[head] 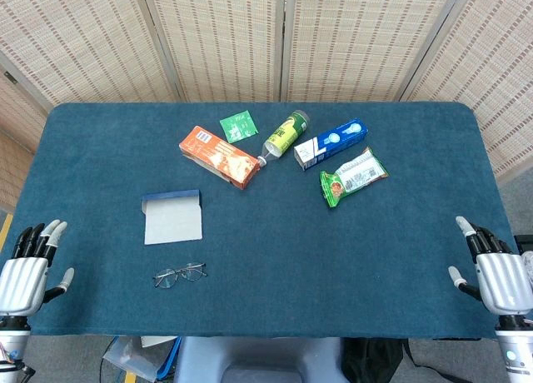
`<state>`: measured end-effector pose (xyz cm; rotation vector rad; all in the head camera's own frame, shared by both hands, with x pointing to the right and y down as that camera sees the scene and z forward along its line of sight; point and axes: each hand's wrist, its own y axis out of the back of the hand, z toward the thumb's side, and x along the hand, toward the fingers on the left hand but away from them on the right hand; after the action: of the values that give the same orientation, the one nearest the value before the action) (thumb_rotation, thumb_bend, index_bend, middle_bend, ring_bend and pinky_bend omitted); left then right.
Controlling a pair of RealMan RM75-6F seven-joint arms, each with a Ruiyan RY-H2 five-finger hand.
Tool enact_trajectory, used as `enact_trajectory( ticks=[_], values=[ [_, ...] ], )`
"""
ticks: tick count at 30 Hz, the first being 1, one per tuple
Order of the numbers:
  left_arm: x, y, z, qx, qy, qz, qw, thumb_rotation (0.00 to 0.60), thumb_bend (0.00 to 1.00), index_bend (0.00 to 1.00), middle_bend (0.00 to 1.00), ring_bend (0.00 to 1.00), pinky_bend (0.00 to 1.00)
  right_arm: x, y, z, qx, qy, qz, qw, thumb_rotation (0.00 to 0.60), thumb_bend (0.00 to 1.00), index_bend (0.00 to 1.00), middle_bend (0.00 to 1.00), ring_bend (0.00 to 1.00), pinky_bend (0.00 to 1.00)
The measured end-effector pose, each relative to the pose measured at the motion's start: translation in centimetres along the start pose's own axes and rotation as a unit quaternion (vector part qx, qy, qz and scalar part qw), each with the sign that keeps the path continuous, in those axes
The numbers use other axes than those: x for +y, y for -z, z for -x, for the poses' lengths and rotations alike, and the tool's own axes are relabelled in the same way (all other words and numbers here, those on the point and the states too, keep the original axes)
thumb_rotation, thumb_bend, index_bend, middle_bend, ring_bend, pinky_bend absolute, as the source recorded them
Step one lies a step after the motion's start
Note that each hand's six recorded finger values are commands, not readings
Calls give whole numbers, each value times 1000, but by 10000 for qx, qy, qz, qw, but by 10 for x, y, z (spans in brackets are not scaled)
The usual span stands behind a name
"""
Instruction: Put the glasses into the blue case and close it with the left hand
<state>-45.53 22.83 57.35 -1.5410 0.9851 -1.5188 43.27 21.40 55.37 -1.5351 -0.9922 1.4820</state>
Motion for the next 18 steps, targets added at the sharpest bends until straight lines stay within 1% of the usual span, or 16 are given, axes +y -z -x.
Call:
enact_trajectory(
  ticks=[6, 18],
  values=[
    [2, 0, -1, -1, 3, -15, 10000, 600, 345, 0, 0, 0, 0, 4, 5, -4, -85, 120, 26, 9999, 600, 270, 48, 169, 177, 320],
    [5, 0, -5, -7, -27, -29, 10000, 600, 345, 0, 0, 0, 0, 17, 9, -5, -127, 359, 64, 9993, 600, 270, 49, 169, 176, 320]
  ],
)
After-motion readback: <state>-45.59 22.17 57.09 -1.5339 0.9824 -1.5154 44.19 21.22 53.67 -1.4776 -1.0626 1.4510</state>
